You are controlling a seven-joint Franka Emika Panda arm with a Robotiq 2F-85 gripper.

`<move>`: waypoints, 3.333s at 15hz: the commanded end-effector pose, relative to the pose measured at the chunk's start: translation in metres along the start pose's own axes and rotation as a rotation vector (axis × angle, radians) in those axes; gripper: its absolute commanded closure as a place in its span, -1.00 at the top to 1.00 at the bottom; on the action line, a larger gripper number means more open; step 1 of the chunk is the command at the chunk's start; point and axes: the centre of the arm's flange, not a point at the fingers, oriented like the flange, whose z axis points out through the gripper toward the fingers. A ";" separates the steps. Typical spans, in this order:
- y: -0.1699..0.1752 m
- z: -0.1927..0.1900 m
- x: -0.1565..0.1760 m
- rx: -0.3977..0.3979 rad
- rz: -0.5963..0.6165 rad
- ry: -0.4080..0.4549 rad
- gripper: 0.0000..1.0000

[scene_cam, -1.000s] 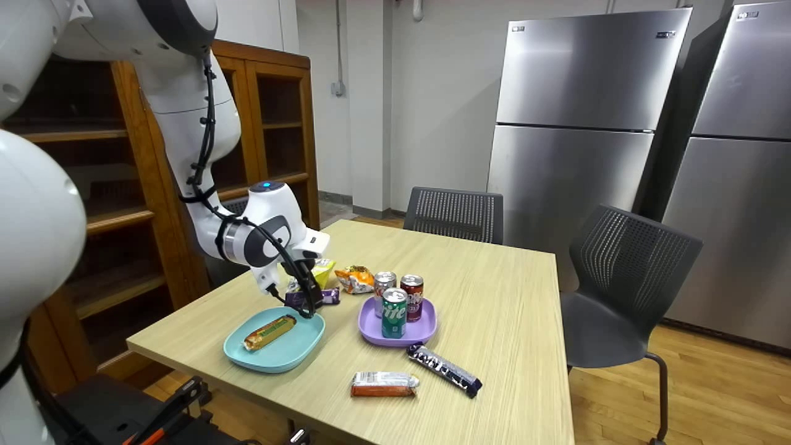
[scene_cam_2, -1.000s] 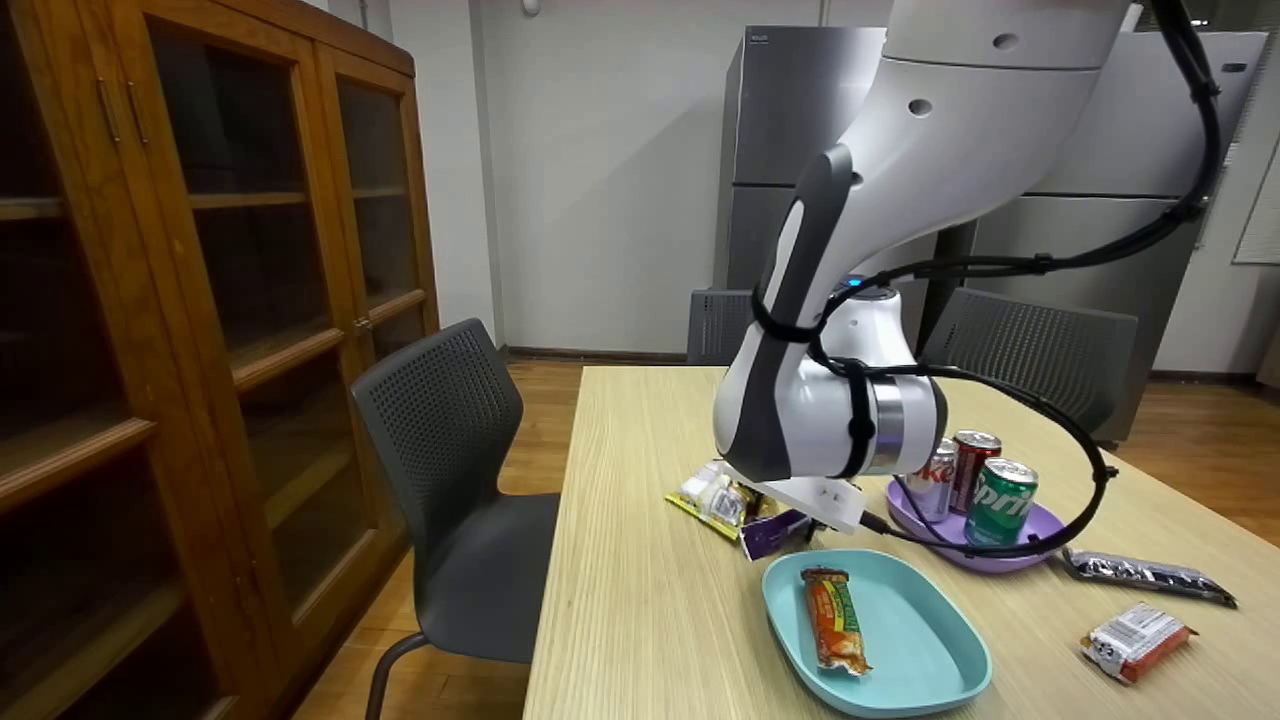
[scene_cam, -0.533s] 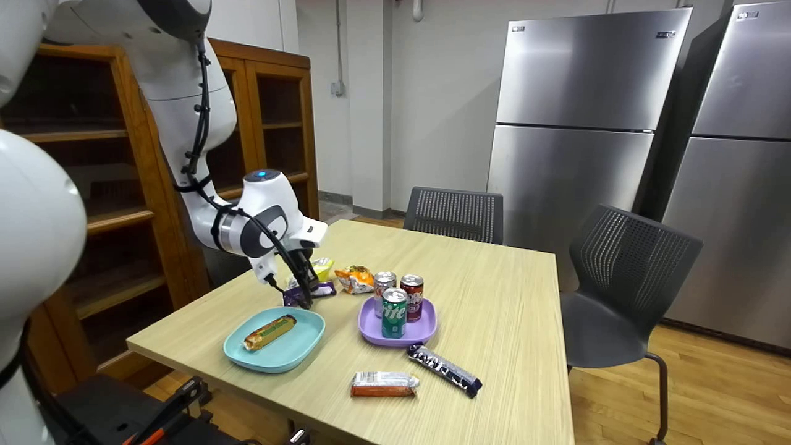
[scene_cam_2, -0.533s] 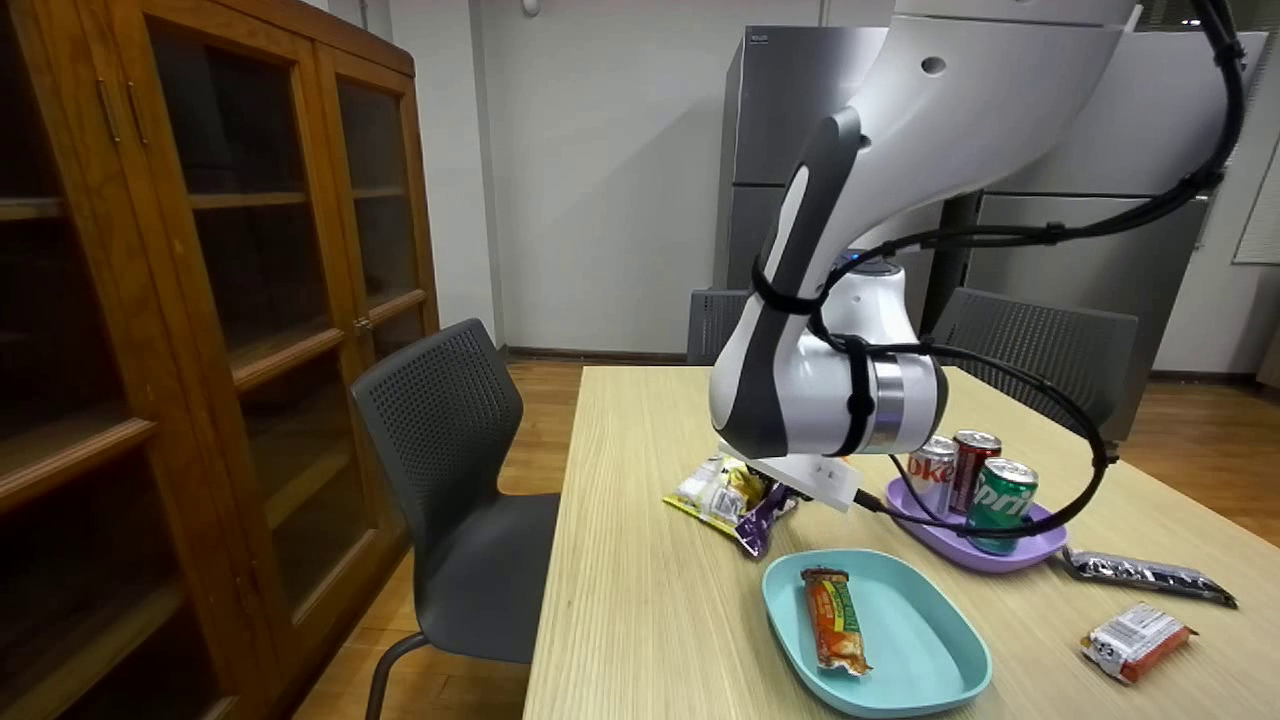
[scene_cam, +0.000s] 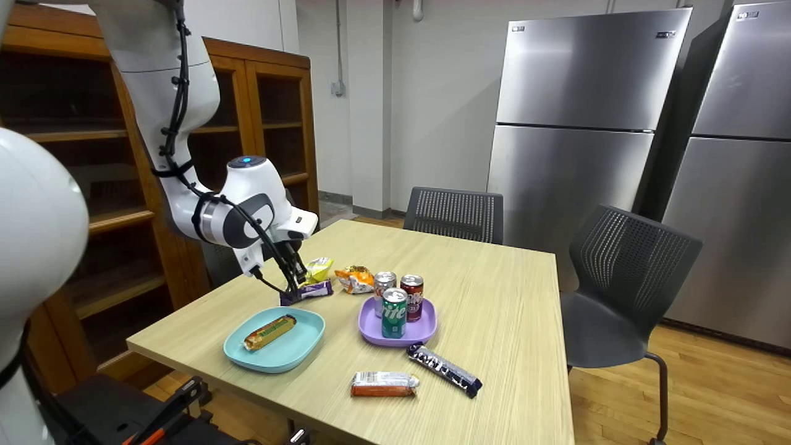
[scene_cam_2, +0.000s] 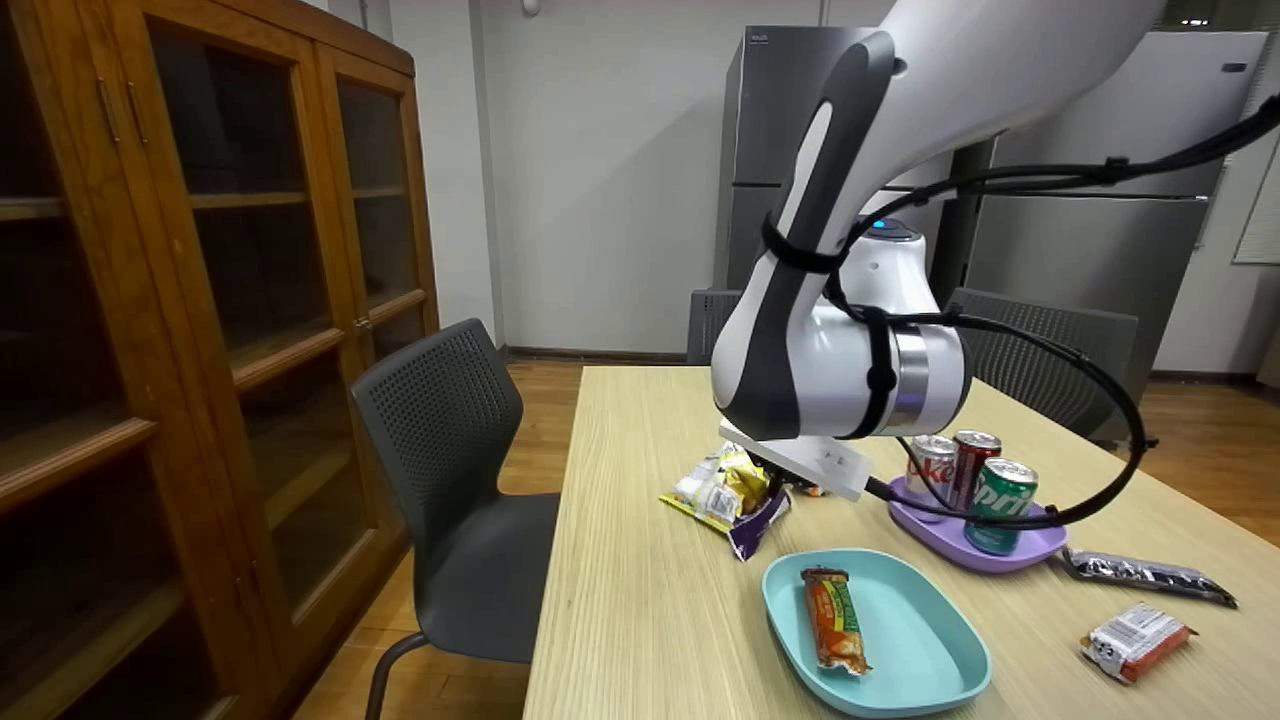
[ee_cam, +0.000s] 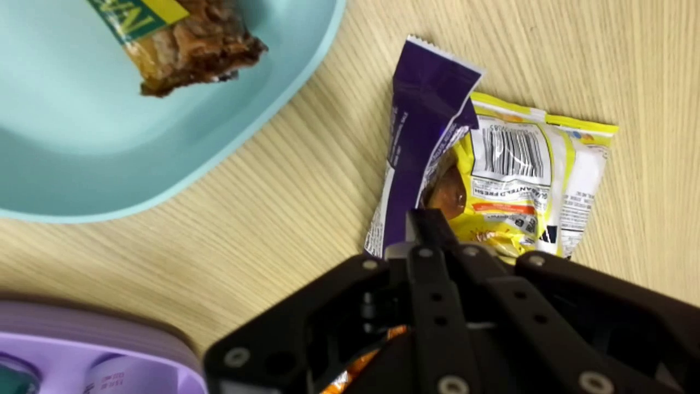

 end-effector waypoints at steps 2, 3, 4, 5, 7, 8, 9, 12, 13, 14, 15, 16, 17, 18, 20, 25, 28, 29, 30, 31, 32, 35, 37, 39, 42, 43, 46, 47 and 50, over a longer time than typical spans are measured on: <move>0.004 -0.007 -0.012 -0.005 -0.015 -0.031 -0.32; 0.005 -0.006 -0.013 -0.005 -0.015 -0.033 -0.19; 0.005 -0.004 -0.012 -0.004 -0.010 -0.031 -0.02; 0.006 -0.003 -0.011 0.000 -0.007 -0.033 0.10; 0.005 -0.001 -0.008 0.004 -0.003 -0.034 0.41; 0.005 0.001 -0.008 0.005 -0.003 -0.038 0.57; 0.005 0.003 -0.007 0.005 -0.002 -0.042 0.71; 0.005 0.009 -0.006 0.005 0.000 -0.054 1.00; 0.004 0.011 -0.006 0.004 0.001 -0.057 1.00; 0.004 0.013 -0.006 0.005 0.002 -0.060 1.00; 0.004 0.014 -0.005 0.005 0.003 -0.061 1.00; 0.004 0.017 -0.005 0.005 0.004 -0.065 1.00; 0.003 0.019 -0.004 0.005 0.005 -0.067 1.00; 0.003 0.021 -0.004 0.004 0.007 -0.069 1.00; 0.003 0.025 -0.003 0.003 0.010 -0.074 1.00; 0.002 0.037 -0.003 0.002 0.012 -0.089 1.00; 0.001 0.041 -0.004 0.003 0.011 -0.096 1.00; 0.001 0.042 -0.004 0.002 0.012 -0.097 1.00; 0.001 0.043 -0.003 0.001 0.014 -0.099 0.50; 0.001 0.044 -0.003 0.002 0.014 -0.100 0.47; 0.001 0.045 -0.003 0.002 0.014 -0.101 0.31; 0.001 0.047 -0.003 0.004 0.015 -0.106 -0.16; 0.001 0.048 -0.003 0.006 0.016 -0.108 -0.47; 0.001 0.048 -0.003 0.008 0.018 -0.109 -0.77; 0.001 0.049 -0.001 0.012 0.022 -0.110 -0.93; 0.001 0.049 -0.001 0.013 0.023 -0.111 -0.92; 0.001 0.047 0.000 0.018 0.024 -0.112 -0.93; 0.001 0.044 0.001 0.021 0.020 -0.112 -0.92; 0.001 0.031 -0.001 0.031 -0.002 -0.108 -0.92</move>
